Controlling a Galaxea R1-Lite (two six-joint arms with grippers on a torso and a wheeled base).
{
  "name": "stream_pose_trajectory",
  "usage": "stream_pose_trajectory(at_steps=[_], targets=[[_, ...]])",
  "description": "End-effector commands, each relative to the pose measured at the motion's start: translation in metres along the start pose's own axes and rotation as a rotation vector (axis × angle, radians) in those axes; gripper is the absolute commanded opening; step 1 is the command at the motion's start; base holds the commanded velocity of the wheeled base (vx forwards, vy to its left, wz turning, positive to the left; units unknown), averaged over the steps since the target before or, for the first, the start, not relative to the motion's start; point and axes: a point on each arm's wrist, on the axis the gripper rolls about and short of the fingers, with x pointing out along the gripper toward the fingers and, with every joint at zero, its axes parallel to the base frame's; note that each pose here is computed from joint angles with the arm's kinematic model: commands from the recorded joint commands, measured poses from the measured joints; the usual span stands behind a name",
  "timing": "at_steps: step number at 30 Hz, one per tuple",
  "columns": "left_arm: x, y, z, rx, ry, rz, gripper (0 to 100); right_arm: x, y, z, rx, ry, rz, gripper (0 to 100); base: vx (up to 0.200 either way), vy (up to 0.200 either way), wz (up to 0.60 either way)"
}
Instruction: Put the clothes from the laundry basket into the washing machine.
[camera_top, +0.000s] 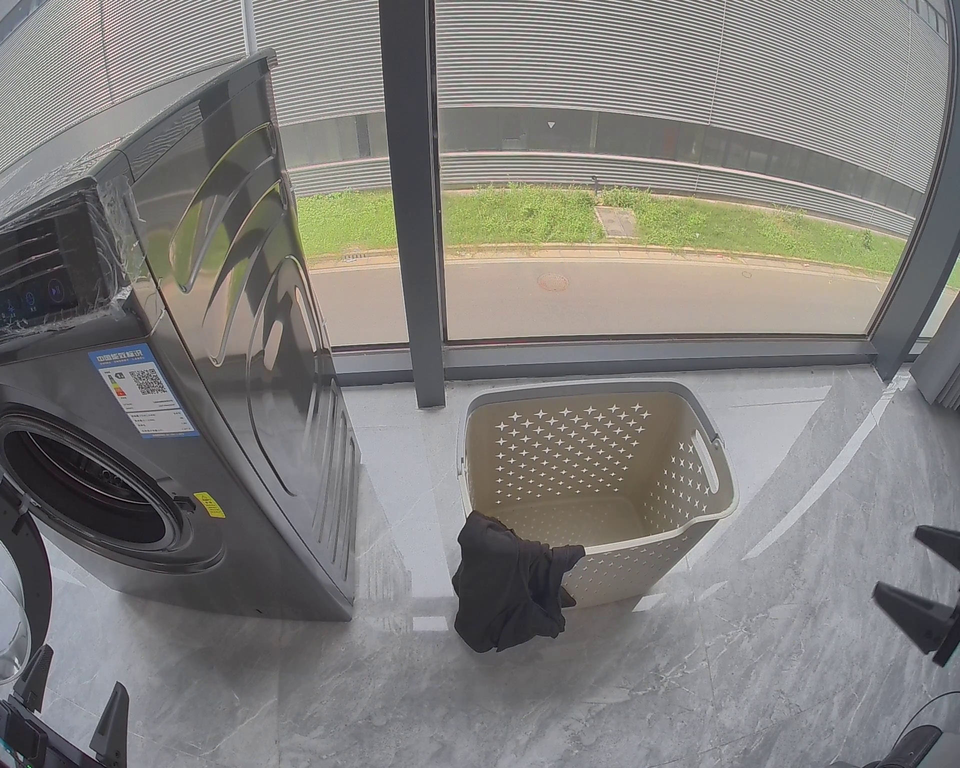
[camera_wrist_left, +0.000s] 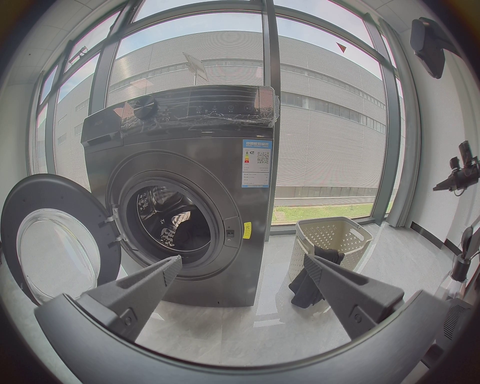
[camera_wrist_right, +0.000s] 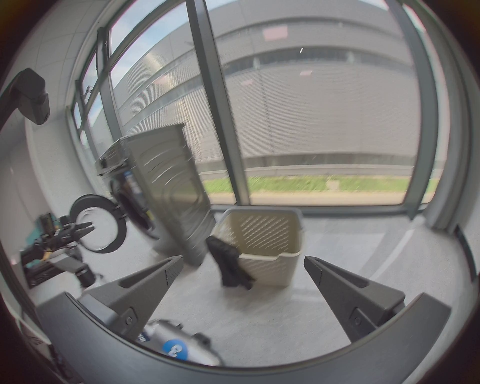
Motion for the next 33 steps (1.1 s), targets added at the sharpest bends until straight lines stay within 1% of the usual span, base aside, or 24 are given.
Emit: stream_pose_trajectory(at_steps=[1,2,3,4,5,7,9,12,15,17,18,19,20,22,23,24,25,29,32,33], targets=[[0.0,0.0,-0.005,0.004,0.001,0.001,100,0.078,0.018,-0.012,0.078,0.38,0.263,100,0.0,0.0,0.0],[0.0,0.0,-0.005,0.004,0.001,0.001,100,0.083,0.018,-0.012,0.084,0.383,0.266,100,0.0,0.0,0.0],[0.0,0.0,-0.005,0.008,0.002,-0.002,100,0.095,0.021,-0.011,0.097,0.379,0.268,100,0.0,0.0,0.0],[0.0,0.0,-0.005,0.008,0.001,-0.002,100,0.096,0.021,-0.011,0.098,0.376,0.267,100,0.0,0.0,0.0],[0.0,0.0,-0.005,0.016,0.002,-0.003,100,0.112,0.023,-0.012,0.098,0.36,0.265,100,0.0,0.0,0.0],[0.0,0.0,-0.005,0.014,0.002,-0.008,100,0.125,0.026,-0.015,0.093,0.359,0.266,100,0.0,0.0,0.0],[0.0,0.0,-0.005,0.014,0.002,-0.008,100,0.137,0.028,-0.02,0.092,0.381,0.263,100,0.0,0.0,0.0],[0.0,0.0,-0.005,0.011,0.001,-0.008,100,0.154,0.03,-0.03,0.093,0.435,0.25,100,0.0,0.0,0.0],[0.0,0.0,-0.005,0.008,0.001,-0.005,100,0.165,0.031,-0.034,0.096,0.448,0.247,100,0.0,0.0,0.0],[0.0,0.0,-0.005,0.007,0.001,-0.005,100,0.178,0.032,-0.039,0.123,0.454,0.24,100,0.0,0.0,0.0],[0.0,0.0,-0.005,0.007,0.001,-0.005,100,0.178,0.032,-0.039,0.123,0.454,0.24,100,0.0,0.0,0.0],[0.0,0.0,-0.005,0.008,0.001,-0.005,100,0.191,0.033,-0.045,0.145,0.462,0.233,100,0.0,0.0,0.0],[0.0,0.0,-0.005,0.008,0.001,-0.007,100,0.196,0.033,-0.048,0.153,0.462,0.225,100,0.0,0.0,0.0],[0.0,0.0,-0.005,0.011,0.001,-0.007,100,0.206,0.033,-0.056,0.165,0.455,0.188,100,0.0,0.0,0.0],[0.0,0.0,-0.005,0.013,0.002,-0.008,100,0.21,0.033,-0.058,0.171,0.45,0.17,100,0.0,0.0,0.0],[0.0,0.0,-0.005,0.013,0.001,-0.008,100,0.21,0.033,-0.059,0.169,0.45,0.169,100,0.0,0.0,0.0],[0.0,0.0,-0.005,0.014,0.002,-0.008,100,0.216,0.034,-0.066,0.182,0.452,0.147,100,0.0,0.0,0.0],[0.0,0.0,-0.005,0.013,0.002,-0.008,100,0.221,0.037,-0.073,0.183,0.456,0.152,100,0.0,0.0,0.0],[0.0,0.0,-0.005,0.016,0.002,-0.008,100,0.229,0.037,-0.077,0.185,0.46,0.149,100,0.0,0.2,0.0],[0.0,0.0,-0.005,0.016,0.001,-0.008,100,0.232,0.038,-0.078,0.185,0.459,0.149,100,0.0,0.0,0.0]])
